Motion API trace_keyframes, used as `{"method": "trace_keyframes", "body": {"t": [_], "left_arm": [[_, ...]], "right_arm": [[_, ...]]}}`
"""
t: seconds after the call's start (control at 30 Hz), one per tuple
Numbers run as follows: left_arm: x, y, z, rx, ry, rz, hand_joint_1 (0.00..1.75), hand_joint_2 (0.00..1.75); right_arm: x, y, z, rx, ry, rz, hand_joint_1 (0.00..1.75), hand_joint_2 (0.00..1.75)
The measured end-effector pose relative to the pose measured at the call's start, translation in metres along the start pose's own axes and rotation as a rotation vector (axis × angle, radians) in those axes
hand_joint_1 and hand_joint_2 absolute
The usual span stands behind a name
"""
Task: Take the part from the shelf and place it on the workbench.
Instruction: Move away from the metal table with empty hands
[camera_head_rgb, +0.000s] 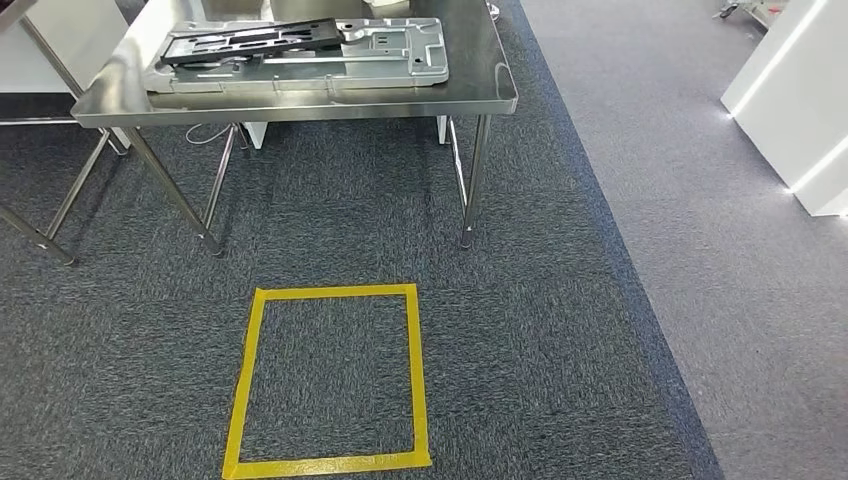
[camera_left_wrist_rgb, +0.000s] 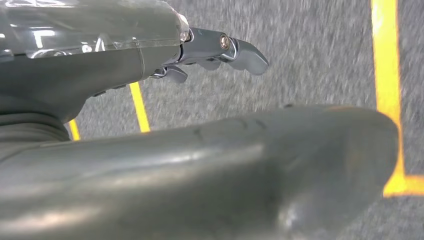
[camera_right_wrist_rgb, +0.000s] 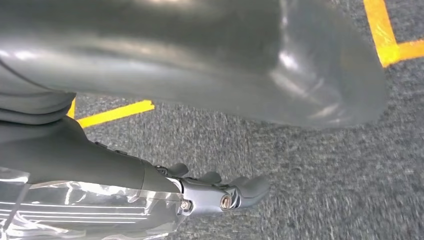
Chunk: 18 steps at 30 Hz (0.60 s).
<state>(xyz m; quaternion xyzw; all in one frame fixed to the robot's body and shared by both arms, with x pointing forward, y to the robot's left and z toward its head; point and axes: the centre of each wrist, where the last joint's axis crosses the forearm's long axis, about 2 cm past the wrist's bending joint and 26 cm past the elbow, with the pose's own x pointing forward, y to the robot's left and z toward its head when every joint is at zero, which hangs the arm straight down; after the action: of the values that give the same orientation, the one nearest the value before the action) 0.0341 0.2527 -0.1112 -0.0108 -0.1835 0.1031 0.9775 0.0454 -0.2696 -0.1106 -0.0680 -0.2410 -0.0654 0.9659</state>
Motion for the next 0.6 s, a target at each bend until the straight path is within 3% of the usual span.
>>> {"method": "trace_keyframes", "body": {"t": [0.6], "left_arm": [[0.0005,-0.0017,-0.0001,-0.008,0.032,0.013,0.0,0.0]], "right_arm": [[-0.0001,-0.0013,-0.0002,-0.001,-0.001,0.004,0.0,0.0]]}}
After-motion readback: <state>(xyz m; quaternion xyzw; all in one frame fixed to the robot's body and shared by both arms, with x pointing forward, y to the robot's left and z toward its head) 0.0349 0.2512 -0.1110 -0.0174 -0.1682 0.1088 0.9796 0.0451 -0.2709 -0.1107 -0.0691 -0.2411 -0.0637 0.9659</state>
